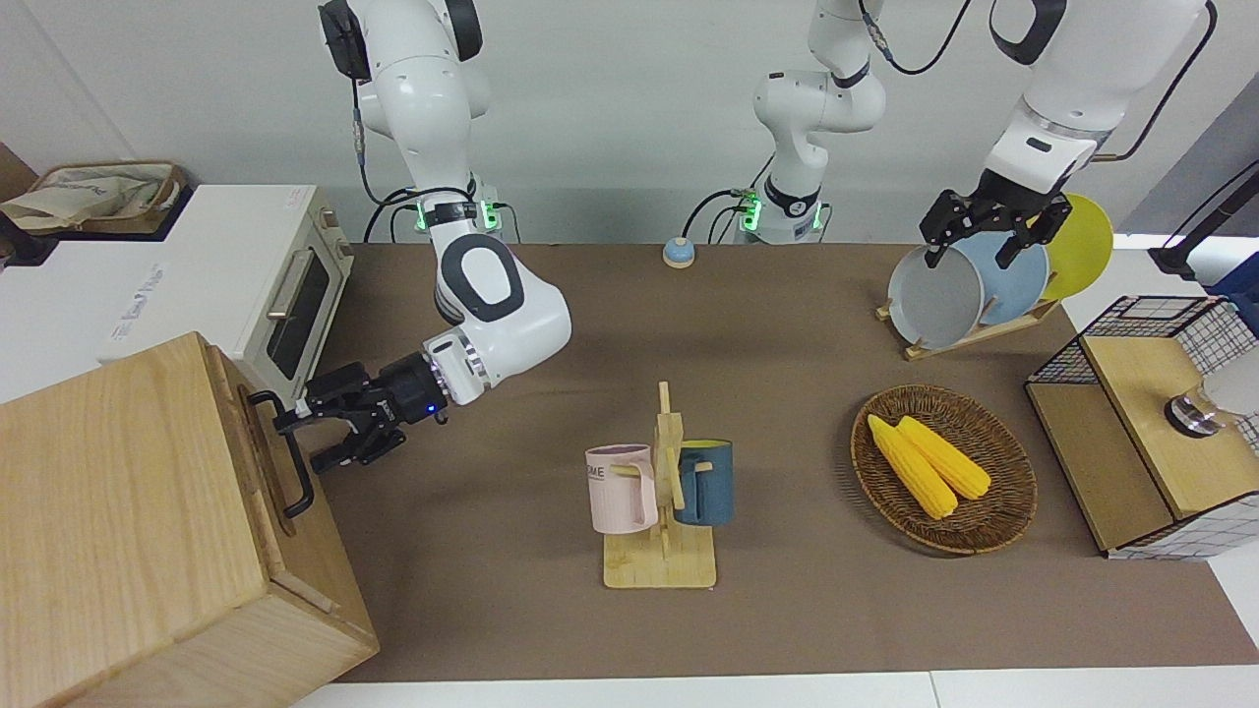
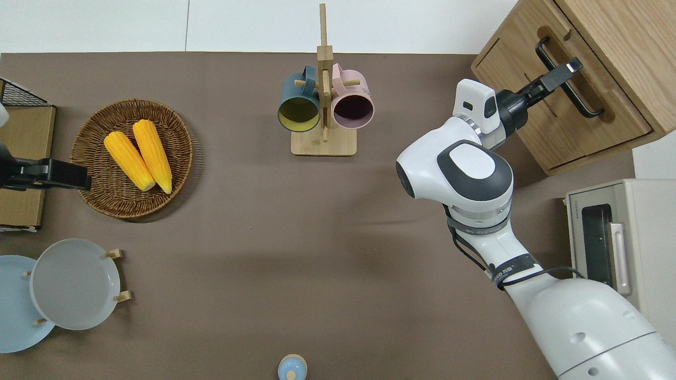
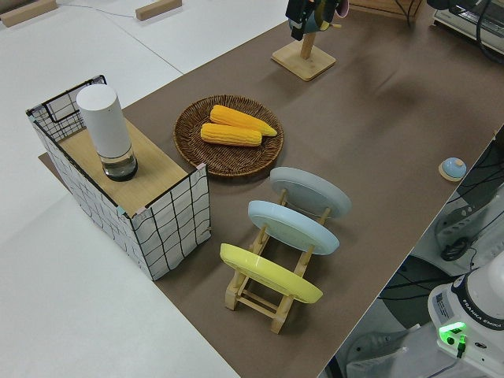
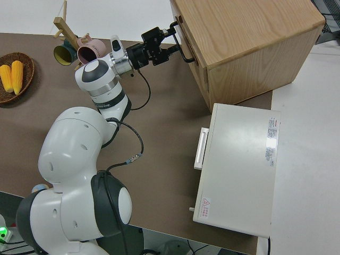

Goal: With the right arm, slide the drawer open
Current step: 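Close the right gripper around the black drawer handle, then pull the handle toward the robot with the right gripper, sliding the drawer out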

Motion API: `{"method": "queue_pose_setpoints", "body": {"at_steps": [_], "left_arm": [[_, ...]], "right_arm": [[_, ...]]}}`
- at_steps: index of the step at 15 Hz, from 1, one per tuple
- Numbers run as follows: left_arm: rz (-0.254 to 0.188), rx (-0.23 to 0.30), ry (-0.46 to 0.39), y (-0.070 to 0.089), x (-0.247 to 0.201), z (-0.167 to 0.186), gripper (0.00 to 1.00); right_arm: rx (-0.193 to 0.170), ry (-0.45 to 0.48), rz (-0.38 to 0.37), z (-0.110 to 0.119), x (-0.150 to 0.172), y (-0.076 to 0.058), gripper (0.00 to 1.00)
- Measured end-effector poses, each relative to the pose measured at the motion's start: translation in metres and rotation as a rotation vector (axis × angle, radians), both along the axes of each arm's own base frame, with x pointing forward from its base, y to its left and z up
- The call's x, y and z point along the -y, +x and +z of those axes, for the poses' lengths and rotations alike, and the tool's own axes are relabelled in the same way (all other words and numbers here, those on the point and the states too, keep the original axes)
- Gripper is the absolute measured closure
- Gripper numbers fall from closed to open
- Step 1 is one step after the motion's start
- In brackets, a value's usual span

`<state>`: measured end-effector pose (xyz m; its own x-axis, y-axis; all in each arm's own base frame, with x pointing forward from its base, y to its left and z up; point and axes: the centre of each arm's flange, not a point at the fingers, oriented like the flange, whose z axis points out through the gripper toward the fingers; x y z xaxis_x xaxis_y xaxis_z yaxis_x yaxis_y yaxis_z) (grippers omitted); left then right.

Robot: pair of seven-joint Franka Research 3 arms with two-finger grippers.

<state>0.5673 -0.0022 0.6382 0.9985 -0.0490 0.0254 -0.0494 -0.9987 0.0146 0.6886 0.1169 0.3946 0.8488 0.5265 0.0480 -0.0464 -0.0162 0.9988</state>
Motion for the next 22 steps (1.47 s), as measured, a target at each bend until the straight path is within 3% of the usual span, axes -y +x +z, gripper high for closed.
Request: {"method": "queue_pose_setpoints", "body": {"at_steps": [2, 6, 8, 17, 22], "left_arm": [[0.000, 0.000, 0.000, 0.000, 0.000, 0.000, 0.00], [0.000, 0.000, 0.000, 0.000, 0.000, 0.000, 0.01], [0.000, 0.000, 0.000, 0.000, 0.000, 0.000, 0.00], [0.000, 0.000, 0.000, 0.000, 0.000, 0.000, 0.00], [0.000, 0.000, 0.000, 0.000, 0.000, 0.000, 0.00]], "right_arm": [[0.001, -0.010, 0.003, 0.000, 0.002, 0.001, 0.22], [-0.005, -0.021, 0.006, -0.005, 0.004, 0.001, 0.66], [-0.013, -0.026, 0.008, -0.009, 0.004, 0.001, 0.82], [-0.017, -0.035, 0.007, -0.010, -0.001, -0.001, 0.82], [-0.017, -0.040, -0.019, -0.010, -0.044, -0.019, 0.82]]}}
